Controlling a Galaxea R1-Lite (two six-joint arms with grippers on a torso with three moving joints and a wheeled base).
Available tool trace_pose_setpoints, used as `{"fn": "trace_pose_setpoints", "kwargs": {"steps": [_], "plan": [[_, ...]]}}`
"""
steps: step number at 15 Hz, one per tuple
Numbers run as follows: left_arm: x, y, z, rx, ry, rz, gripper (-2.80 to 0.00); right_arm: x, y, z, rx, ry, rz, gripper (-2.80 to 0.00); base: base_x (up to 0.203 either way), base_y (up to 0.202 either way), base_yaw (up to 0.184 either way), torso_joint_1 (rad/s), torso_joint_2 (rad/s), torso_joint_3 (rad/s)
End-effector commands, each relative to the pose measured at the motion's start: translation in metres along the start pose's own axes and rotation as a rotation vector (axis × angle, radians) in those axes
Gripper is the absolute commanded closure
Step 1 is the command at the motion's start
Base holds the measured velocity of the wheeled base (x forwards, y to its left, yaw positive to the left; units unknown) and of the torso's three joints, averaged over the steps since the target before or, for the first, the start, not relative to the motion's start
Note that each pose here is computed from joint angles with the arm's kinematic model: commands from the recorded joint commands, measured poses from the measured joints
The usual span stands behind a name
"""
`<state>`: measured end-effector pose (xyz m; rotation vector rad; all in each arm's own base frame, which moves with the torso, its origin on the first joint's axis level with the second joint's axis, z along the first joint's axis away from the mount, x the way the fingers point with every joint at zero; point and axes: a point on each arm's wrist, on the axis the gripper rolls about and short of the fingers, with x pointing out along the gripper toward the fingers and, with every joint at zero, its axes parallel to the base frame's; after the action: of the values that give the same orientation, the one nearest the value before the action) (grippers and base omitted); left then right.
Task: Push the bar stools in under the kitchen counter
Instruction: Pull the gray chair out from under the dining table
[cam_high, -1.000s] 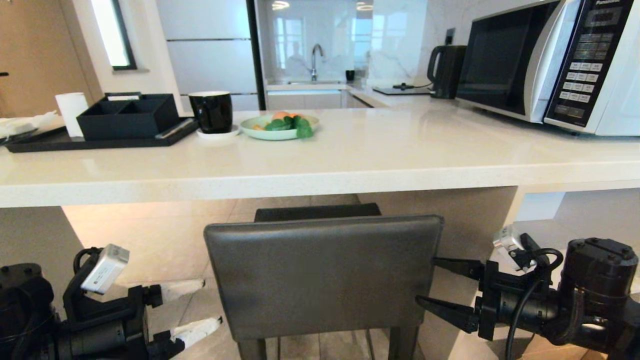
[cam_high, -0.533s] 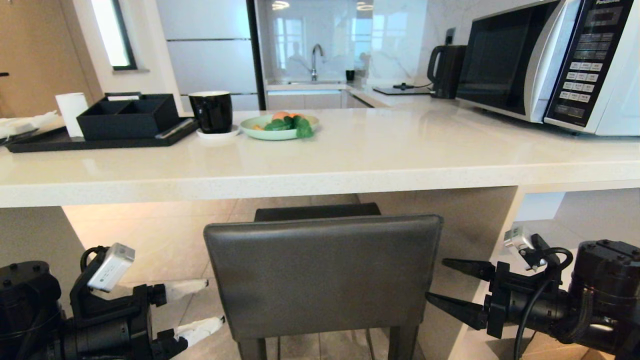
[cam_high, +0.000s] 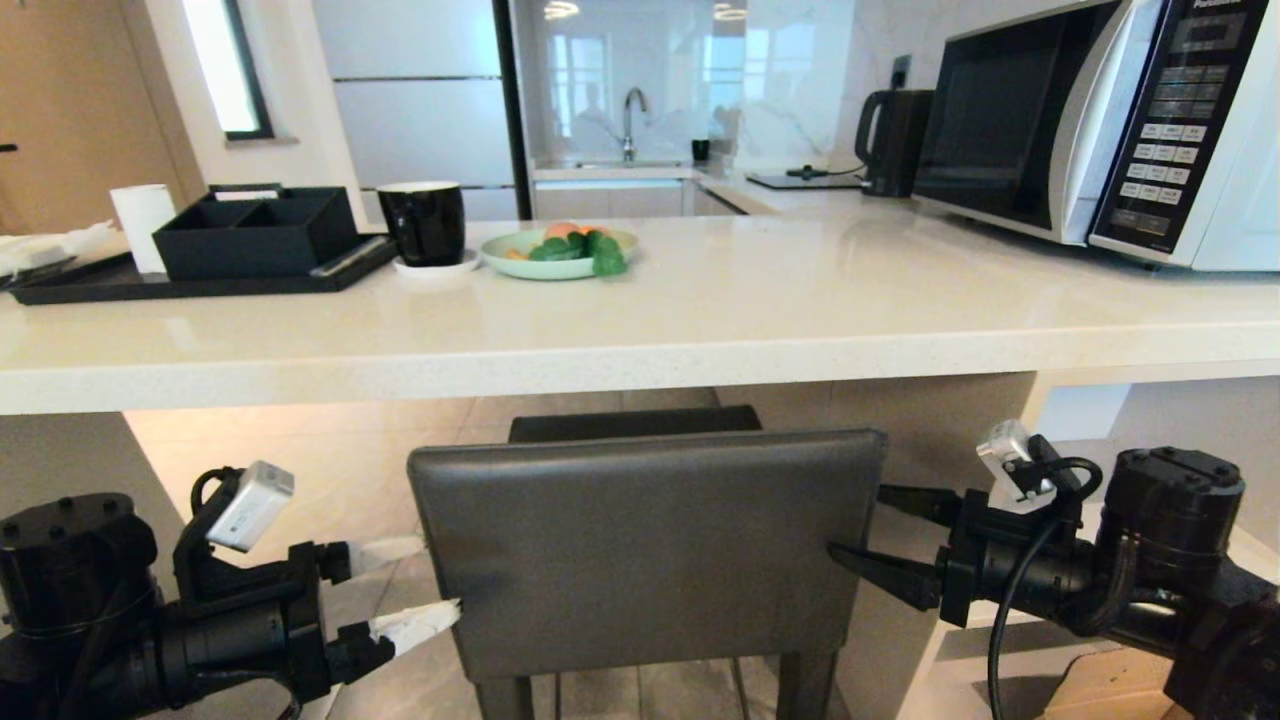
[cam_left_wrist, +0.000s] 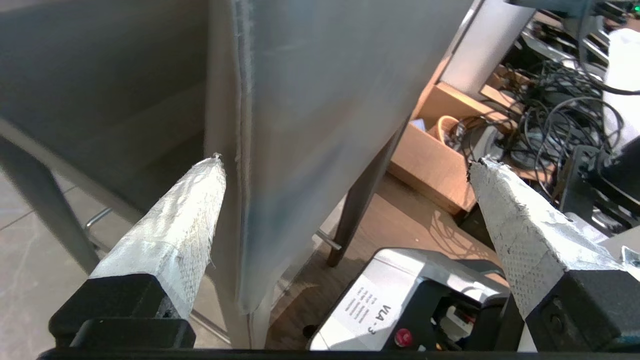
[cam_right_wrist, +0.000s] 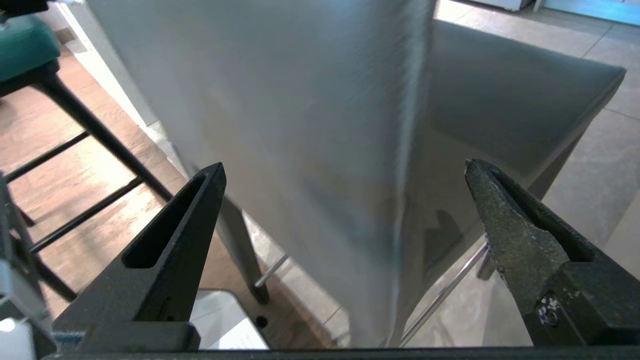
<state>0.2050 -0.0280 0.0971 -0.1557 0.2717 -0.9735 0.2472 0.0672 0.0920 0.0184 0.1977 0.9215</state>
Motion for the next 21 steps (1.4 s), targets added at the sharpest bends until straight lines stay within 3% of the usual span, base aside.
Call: {"fn": "trace_pose_setpoints", "kwargs": {"steps": [1, 6, 10, 13, 16, 21], "plan": [[0.003, 0.003, 0.000, 0.001, -0.001, -0.007, -2.80, 0.009, -0.008, -0.003, 0.001, 0.001, 0.002, -2.80, 0.000, 0.000, 0.000, 0.000, 0.00, 0.000], [0.010, 0.007, 0.006, 0.022, -0.011, -0.025, -2.80, 0.020, -0.017, 0.001, -0.017, -0.021, 0.035, -2.80, 0.000, 0.000, 0.000, 0.000, 0.00, 0.000], [0.018, 0.011, 0.005, 0.014, 0.000, -0.061, -2.80, 0.027, -0.008, 0.000, -0.018, -0.012, 0.082, -2.80, 0.000, 0.000, 0.000, 0.000, 0.00, 0.000], [0.023, 0.018, -0.004, 0.009, 0.003, -0.077, -2.80, 0.035, 0.014, -0.008, 0.001, 0.026, 0.162, -2.80, 0.000, 0.000, 0.000, 0.000, 0.00, 0.000], [0.030, 0.028, -0.019, 0.002, 0.005, -0.097, -2.80, 0.036, 0.015, -0.007, 0.024, 0.024, 0.169, -2.80, 0.000, 0.000, 0.000, 0.000, 0.00, 0.000], [0.031, 0.026, -0.010, 0.020, -0.016, -0.143, -2.80, 0.035, 0.018, -0.005, 0.033, 0.022, 0.178, -2.80, 0.000, 0.000, 0.000, 0.000, 0.00, 0.000]]}}
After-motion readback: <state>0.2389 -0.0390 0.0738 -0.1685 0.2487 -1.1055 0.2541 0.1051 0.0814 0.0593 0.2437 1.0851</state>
